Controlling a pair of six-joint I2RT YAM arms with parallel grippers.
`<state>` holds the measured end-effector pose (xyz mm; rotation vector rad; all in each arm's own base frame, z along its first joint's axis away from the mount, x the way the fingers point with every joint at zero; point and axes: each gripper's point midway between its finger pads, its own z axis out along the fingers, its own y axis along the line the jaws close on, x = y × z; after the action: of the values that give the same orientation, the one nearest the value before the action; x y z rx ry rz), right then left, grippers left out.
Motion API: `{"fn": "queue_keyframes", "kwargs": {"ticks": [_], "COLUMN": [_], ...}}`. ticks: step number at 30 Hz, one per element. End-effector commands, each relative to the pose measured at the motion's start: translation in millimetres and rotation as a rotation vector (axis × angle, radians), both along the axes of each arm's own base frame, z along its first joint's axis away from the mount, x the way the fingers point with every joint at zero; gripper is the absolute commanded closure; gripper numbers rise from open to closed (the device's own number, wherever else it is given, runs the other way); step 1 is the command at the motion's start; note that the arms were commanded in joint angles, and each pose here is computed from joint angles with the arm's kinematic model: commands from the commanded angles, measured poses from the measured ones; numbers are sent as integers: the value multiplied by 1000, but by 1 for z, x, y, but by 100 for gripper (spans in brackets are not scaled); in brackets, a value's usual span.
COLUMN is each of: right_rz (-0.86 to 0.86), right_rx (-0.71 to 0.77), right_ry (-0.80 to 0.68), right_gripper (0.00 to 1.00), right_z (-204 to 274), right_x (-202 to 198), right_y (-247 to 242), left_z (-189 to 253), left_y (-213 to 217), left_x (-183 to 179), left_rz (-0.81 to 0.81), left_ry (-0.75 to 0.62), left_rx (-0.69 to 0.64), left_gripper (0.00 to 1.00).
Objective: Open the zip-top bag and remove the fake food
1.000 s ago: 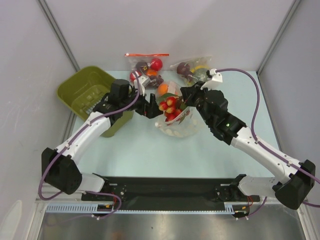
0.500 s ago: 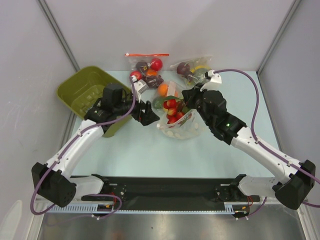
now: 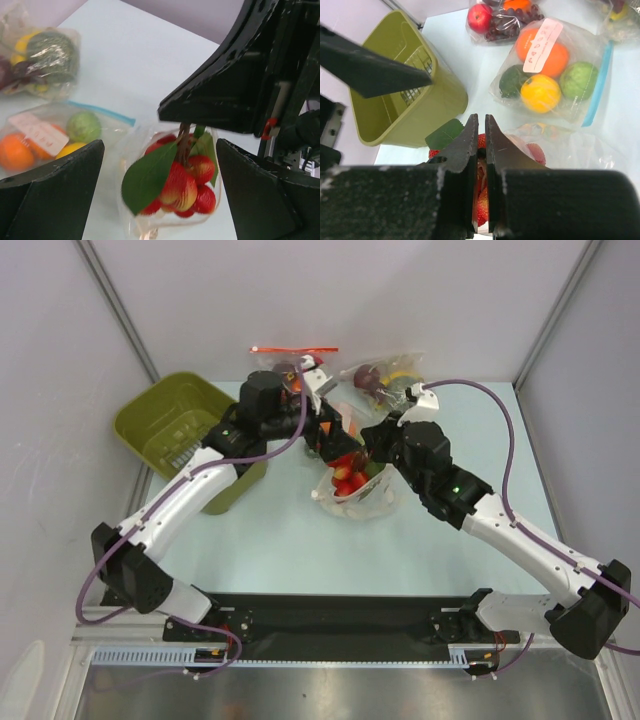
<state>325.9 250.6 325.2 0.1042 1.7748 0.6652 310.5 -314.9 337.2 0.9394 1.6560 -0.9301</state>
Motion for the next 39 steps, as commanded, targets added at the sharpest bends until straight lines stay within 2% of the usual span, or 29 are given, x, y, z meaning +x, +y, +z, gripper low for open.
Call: {"fn": "queue_keyframes", "kwargs": {"ticks": [1, 15, 19, 21, 22, 24, 25, 27, 29, 32, 33, 34, 36, 37, 39], "right_rz": [15, 47, 56, 60, 66, 67, 64, 54, 22, -2, -19, -27, -52, -59, -74], "right_rx": [103, 166, 180, 185, 191, 183, 180, 161, 143, 138, 127, 127, 111, 108, 95], "right_ry": [-58, -39, -44, -42, -43, -34, -33, -24, -21, -14, -4, -7, -3, -7, -30], "right_gripper": [100, 100, 100, 100, 100, 100, 100, 100, 100, 100, 100, 100, 97, 87, 74], "right_z": [40, 42, 46, 46, 49, 46, 46, 42, 40, 39, 35, 37, 35, 35, 42], "right_x": [-7, -14, -15, -14, -15, -14, -14, -13, -12, -10, -9, -10, -9, -10, -13], "right_y": [-1, 4, 6, 8, 9, 9, 9, 6, -2, -11, -17, -20, -30, -34, -44], "left_z": [11, -23, -36, -41, -42, -46, -47, -50, -55, -61, -64, -65, -67, -67, -67], "left_y": [-28, -55, -60, -62, -64, -64, -64, -63, -62, -60, -60, -60, -60, -59, -59], "left_x": [-6, -28, -31, -31, -31, -31, -32, -32, -33, -35, -35, -36, -37, -36, -37], "left_rz": [-99, -225, -234, -237, -238, -238, -241, -236, -238, -239, -240, -240, -241, -238, -240], "left_ry": [-63, 1, 17, 28, 28, 35, 35, 42, 49, 62, 72, 73, 79, 80, 86], "left_rx": [-28, -13, 10, 18, 19, 30, 32, 39, 50, 58, 61, 62, 64, 64, 64], "left_gripper": [0, 0, 4, 12, 23, 35, 49, 64, 84, 89, 96, 99, 100, 100, 100]}}
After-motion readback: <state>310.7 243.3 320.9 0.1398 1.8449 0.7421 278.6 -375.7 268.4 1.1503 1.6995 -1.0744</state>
